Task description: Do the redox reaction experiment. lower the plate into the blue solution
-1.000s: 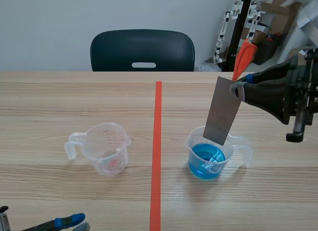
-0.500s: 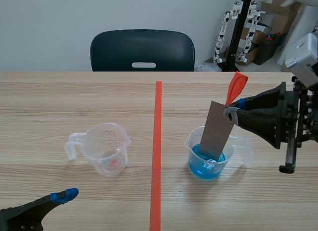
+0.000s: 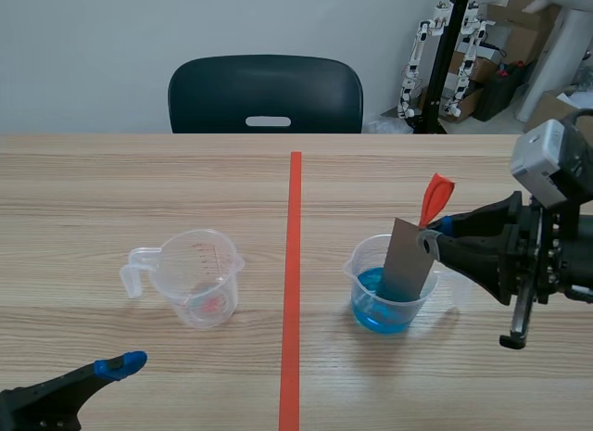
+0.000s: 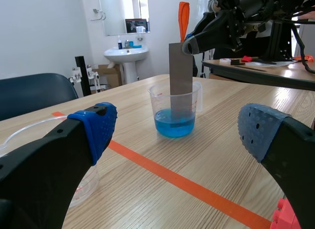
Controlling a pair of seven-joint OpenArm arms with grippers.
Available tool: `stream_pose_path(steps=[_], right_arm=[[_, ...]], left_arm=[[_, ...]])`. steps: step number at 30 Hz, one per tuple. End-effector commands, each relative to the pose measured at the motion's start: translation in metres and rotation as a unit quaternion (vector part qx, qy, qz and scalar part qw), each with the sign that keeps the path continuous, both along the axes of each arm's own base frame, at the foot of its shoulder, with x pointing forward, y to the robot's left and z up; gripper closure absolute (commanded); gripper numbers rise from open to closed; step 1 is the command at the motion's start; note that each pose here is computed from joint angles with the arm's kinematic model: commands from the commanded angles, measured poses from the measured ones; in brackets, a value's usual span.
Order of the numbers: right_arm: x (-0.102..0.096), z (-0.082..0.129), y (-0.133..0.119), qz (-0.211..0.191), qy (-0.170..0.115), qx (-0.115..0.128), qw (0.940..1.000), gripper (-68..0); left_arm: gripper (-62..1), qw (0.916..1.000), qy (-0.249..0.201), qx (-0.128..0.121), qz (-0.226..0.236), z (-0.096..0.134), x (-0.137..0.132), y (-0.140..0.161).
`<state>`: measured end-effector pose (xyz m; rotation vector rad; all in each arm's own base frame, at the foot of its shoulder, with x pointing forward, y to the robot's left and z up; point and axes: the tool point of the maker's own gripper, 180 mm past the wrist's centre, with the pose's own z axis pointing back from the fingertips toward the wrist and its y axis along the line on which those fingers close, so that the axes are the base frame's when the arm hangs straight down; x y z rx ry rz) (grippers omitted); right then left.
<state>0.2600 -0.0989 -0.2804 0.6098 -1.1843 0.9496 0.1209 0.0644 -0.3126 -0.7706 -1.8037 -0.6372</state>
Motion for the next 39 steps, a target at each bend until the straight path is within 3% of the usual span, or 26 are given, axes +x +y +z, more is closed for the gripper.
stream_pose_path(steps=[1,3,15,18,24,39], right_arm=[[0.004,0.013,0.003,0.008,-0.018,0.012,0.9997,-0.6],[0.004,0.014,0.003,0.009,-0.021,0.015,0.9996,-0.6],[0.004,0.013,0.003,0.011,-0.030,0.014,0.9994,-0.6],[0.008,0.006,0.002,0.007,-0.031,0.003,0.9995,-0.6],[0.014,-0.003,-0.004,-0.011,-0.021,0.007,0.9997,-0.6],[0.021,0.006,-0.001,-0.010,-0.035,0.013,0.9992,-0.6]], left_arm=[[-54.4,1.0000,0.002,-0.005,0.001,0.001,0.001,0.001],[-57.1,0.9999,0.008,-0.009,-0.001,0.001,0.001,0.001],[-57.2,0.9999,0.009,-0.010,-0.002,0.001,0.001,0.001],[-57.2,0.9999,0.009,-0.010,-0.002,0.001,0.001,0.001],[-57.2,0.9999,0.009,-0.010,-0.002,0.001,0.001,0.001],[-57.2,0.9999,0.009,-0.010,-0.002,0.001,0.001,0.001]])
